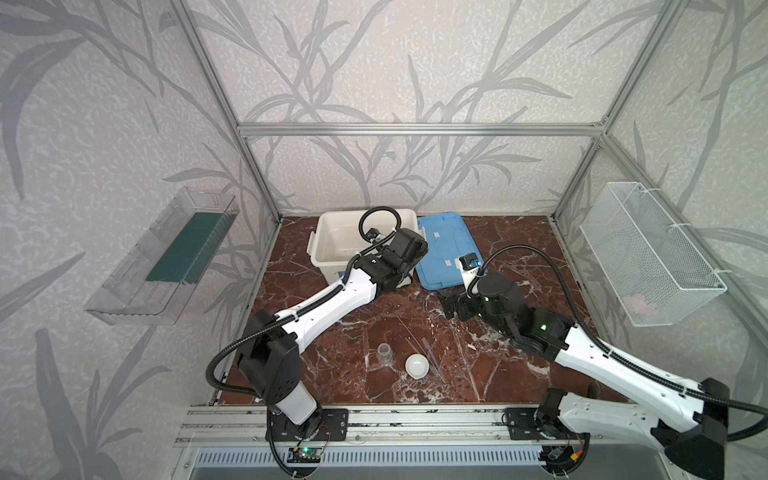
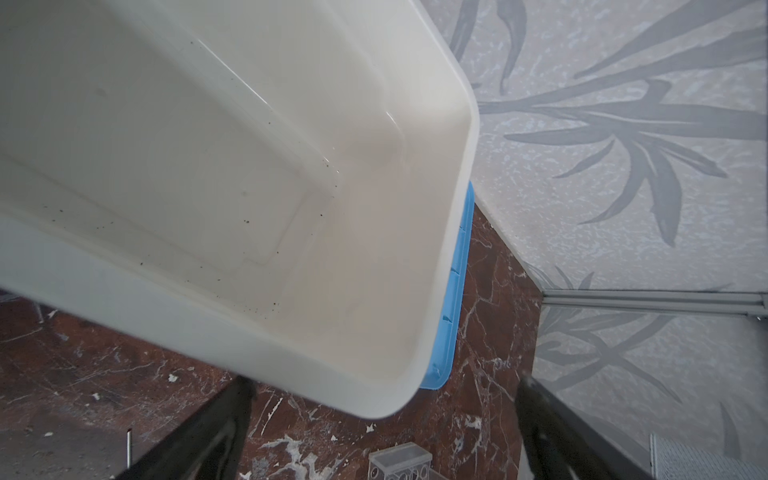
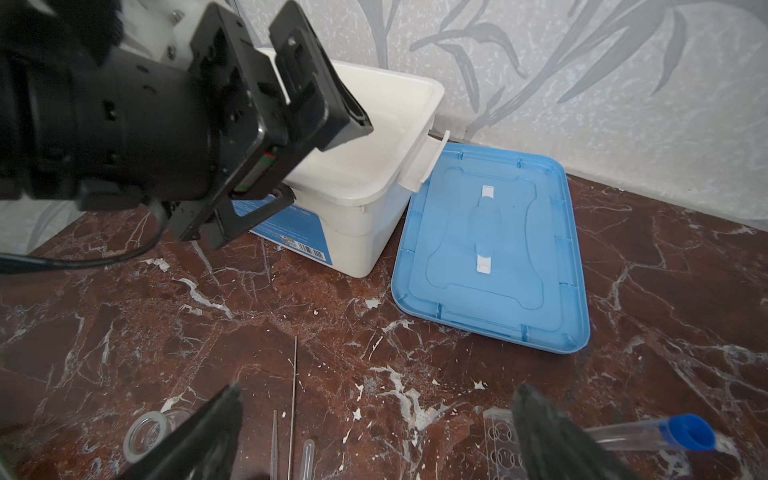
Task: Organize the chemistry lab equipment
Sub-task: 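Open the left gripper off the bin and move it toward the glass beaker, then lower the left gripper around the clear glass beaker and close it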
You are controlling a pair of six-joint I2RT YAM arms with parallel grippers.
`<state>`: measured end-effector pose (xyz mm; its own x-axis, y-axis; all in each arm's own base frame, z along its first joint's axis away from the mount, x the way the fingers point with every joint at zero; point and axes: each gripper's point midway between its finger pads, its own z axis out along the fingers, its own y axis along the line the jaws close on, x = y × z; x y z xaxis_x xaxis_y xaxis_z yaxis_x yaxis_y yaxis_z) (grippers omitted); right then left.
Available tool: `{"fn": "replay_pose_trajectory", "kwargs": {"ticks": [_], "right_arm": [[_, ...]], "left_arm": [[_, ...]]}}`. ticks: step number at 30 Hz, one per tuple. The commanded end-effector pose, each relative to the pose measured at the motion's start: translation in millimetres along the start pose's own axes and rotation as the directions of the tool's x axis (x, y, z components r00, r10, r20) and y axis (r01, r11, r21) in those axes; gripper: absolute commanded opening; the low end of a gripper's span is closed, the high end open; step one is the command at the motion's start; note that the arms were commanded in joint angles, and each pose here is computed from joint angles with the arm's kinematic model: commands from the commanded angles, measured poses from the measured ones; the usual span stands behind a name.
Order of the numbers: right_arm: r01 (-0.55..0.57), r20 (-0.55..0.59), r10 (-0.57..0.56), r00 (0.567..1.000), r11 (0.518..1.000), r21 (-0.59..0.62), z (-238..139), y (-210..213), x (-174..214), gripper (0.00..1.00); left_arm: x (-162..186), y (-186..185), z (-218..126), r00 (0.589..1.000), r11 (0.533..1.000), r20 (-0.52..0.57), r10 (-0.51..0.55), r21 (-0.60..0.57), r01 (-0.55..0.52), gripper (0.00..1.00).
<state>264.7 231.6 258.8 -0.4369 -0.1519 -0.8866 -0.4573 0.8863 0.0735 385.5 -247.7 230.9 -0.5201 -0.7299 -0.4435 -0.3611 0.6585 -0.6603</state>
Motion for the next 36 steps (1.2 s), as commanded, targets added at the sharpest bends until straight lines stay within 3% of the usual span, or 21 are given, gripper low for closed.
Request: {"fn": "replay_pose_trajectory", "kwargs": {"ticks": [1,5,8,10,12,16,18,22,26,36], "right_arm": [[-0.045,-0.023,0.045,0.999,0.999,-0.007,-15.9,-9.9,2.3,0.99],[-0.066,-0.048,0.065,0.997,0.998,-0.017,-27.4,-17.7,11.4,0.99],[-0.063,-0.078,0.062,0.995,0.998,-0.017,-31.6,-21.2,21.0,0.99],[-0.045,-0.126,0.039,0.991,0.998,-0.042,-32.2,-17.0,31.6,0.99],[-0.028,-0.175,0.016,0.984,0.997,-0.071,-33.0,-12.6,41.8,0.99],[0.003,-0.237,-0.040,0.971,0.988,-0.154,-36.4,-0.4,56.8,0.99],[0.012,-0.269,-0.070,0.961,0.978,-0.210,-35.2,9.2,64.1,0.99],[-0.013,-0.357,-0.104,0.928,0.951,-0.310,-26.6,32.7,80.9,0.99],[-0.006,-0.369,-0.123,0.921,0.944,-0.330,-15.7,50.4,91.8,0.99],[-0.045,-0.376,-0.057,0.925,0.966,-0.255,-8.7,46.4,98.6,0.99]], "left_arm": [[-4.4,3.3,-34.9,0.996,0.996,-0.028,0.084,0.029,-0.083,0.99],[6.4,24.9,-52.5,0.988,0.993,-0.100,0.121,0.029,-0.118,0.99],[23.2,17.8,-67.4,0.956,0.966,-0.179,0.233,0.158,-0.206,0.99],[39.6,5.2,-85.7,0.885,0.896,-0.233,0.403,0.299,-0.328,0.99],[52.9,12.3,-102.1,0.812,0.847,-0.294,0.505,0.350,-0.400,0.99],[64.5,75.2,-123.3,0.621,0.759,-0.462,0.633,0.209,-0.617,0.99],[68.0,104.6,-128.3,0.573,0.721,-0.508,0.644,0.150,-0.677,0.99],[87.9,141.5,-127.4,0.557,0.730,-0.555,0.618,0.141,-0.669,0.99],[101.0,164.8,-117.4,0.556,0.724,-0.568,0.607,0.109,-0.681,0.99],[115.9,207.1,-93.6,0.547,0.665,-0.592,0.591,-0.026,-0.746,0.90]]}}
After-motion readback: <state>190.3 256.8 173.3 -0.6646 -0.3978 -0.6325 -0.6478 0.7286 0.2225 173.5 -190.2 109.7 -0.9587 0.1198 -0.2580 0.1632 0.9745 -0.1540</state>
